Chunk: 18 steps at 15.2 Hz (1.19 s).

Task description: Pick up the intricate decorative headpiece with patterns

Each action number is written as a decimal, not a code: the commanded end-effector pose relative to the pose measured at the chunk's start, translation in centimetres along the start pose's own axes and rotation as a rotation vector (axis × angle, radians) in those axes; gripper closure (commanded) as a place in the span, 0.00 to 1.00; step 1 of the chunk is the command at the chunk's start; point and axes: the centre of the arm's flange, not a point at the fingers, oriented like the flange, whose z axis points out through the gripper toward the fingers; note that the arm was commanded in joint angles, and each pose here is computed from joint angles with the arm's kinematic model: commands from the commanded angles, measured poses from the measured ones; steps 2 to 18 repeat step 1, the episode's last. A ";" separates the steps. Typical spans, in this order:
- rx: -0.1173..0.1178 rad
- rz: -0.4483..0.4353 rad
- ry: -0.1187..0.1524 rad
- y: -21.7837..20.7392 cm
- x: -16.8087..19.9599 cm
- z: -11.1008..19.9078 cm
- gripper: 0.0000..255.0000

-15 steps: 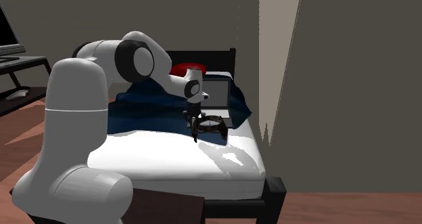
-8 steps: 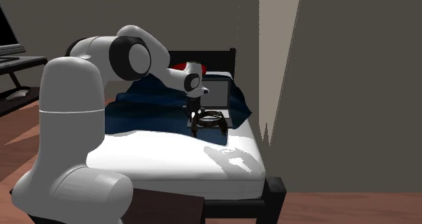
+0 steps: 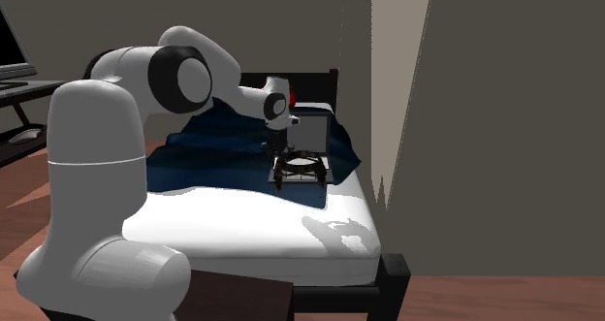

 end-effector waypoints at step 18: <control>0.000 0.000 0.000 0.0 0.0 -0.4 1.00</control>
